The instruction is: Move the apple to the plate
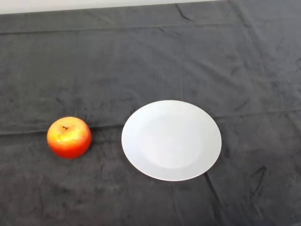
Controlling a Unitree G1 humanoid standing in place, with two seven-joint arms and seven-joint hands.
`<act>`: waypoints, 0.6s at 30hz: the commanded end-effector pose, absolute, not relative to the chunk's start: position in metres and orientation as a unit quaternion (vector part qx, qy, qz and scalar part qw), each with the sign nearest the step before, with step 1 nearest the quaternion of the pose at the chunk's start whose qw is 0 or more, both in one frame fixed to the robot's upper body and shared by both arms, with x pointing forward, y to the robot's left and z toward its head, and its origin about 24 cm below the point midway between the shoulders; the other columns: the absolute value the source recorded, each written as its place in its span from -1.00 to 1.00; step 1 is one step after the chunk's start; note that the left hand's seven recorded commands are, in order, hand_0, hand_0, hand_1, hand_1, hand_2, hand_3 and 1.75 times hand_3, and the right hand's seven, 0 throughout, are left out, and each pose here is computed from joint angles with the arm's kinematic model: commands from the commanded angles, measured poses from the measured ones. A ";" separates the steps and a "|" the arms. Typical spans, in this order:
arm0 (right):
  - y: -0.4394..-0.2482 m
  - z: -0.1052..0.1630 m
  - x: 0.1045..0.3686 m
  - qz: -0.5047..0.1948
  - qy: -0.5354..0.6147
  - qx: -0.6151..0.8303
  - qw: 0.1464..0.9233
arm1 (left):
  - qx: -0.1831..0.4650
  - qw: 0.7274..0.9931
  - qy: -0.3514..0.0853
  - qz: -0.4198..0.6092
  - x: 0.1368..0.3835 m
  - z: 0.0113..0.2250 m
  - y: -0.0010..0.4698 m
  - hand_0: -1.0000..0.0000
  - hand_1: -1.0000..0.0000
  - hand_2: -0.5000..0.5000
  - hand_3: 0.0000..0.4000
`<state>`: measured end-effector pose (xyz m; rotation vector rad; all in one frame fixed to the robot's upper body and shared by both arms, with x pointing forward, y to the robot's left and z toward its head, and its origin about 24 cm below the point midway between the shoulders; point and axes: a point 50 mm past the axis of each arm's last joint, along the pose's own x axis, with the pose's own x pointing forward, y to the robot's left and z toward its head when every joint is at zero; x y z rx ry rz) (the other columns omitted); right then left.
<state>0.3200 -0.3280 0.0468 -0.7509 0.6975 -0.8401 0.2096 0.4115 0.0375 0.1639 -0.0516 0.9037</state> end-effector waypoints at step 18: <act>-0.333 0.040 0.313 -0.393 0.341 -0.354 0.777 | 0.124 0.944 -0.062 0.300 0.258 0.075 0.396 1.00 1.00 0.00 -1.00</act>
